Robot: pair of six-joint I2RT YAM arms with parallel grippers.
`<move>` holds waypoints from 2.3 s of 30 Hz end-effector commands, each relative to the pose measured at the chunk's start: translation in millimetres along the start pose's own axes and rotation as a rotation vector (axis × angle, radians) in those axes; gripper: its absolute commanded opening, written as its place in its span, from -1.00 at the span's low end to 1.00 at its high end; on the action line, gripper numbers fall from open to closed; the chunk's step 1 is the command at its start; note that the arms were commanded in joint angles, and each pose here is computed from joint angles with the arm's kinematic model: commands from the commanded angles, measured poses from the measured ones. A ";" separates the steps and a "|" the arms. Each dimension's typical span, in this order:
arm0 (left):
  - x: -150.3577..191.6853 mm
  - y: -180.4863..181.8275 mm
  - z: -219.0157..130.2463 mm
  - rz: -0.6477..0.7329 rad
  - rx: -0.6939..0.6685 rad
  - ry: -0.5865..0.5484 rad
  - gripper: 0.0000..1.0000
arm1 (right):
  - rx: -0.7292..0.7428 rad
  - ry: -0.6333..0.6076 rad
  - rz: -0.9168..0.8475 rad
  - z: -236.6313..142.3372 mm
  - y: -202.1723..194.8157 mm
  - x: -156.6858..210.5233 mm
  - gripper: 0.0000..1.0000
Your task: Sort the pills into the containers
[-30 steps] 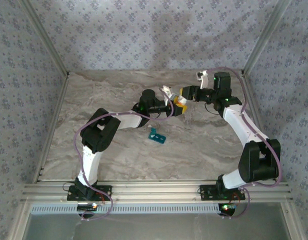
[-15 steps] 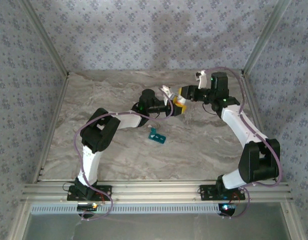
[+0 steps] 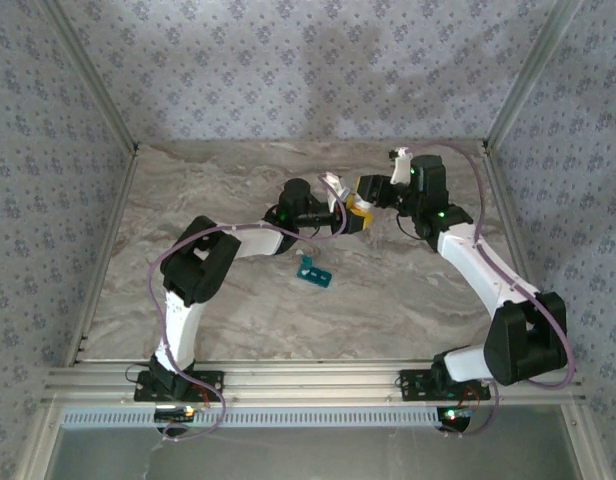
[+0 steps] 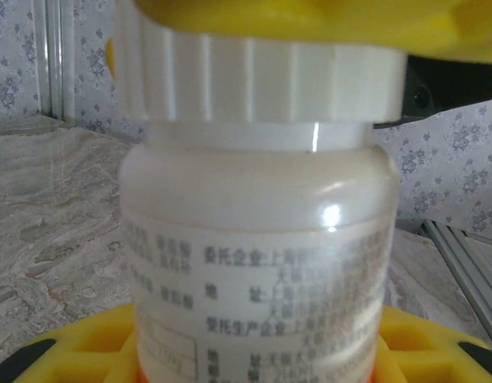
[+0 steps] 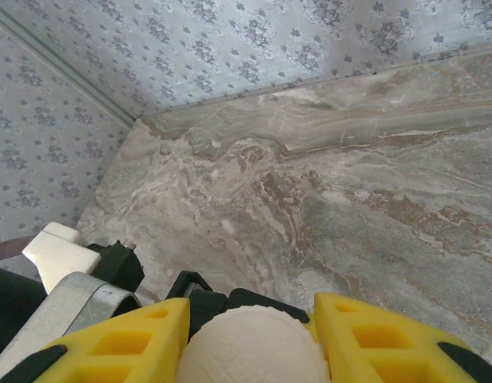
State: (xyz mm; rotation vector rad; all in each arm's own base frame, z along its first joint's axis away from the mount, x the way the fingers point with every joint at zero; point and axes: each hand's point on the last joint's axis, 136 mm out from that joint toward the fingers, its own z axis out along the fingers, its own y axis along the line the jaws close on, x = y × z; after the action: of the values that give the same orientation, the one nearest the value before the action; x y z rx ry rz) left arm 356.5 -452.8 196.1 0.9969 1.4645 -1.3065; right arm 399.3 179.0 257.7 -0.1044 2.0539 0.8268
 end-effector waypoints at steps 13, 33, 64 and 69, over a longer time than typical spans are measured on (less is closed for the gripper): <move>-33.0 -20.8 -20.8 0.077 -0.106 -0.084 0.96 | 0.019 -0.040 0.071 -4.1 -36.0 -4.8 -0.55; -34.1 29.3 -90.6 0.108 -0.641 -0.015 0.96 | 0.445 -0.232 -0.188 -18.6 -116.5 24.7 -0.54; -26.9 61.3 -147.8 0.078 -1.016 0.133 0.96 | 0.521 -0.177 -0.104 -13.1 -148.8 90.1 0.28; -34.1 59.0 -162.5 0.088 -1.063 0.104 0.96 | 0.469 -0.204 -0.087 -26.6 -130.3 63.3 0.34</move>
State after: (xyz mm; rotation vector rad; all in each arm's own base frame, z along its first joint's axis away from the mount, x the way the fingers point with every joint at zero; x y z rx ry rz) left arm 404.4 -299.4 194.3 0.4426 1.8752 -0.3071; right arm 384.9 73.3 117.0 0.1388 2.0296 0.2113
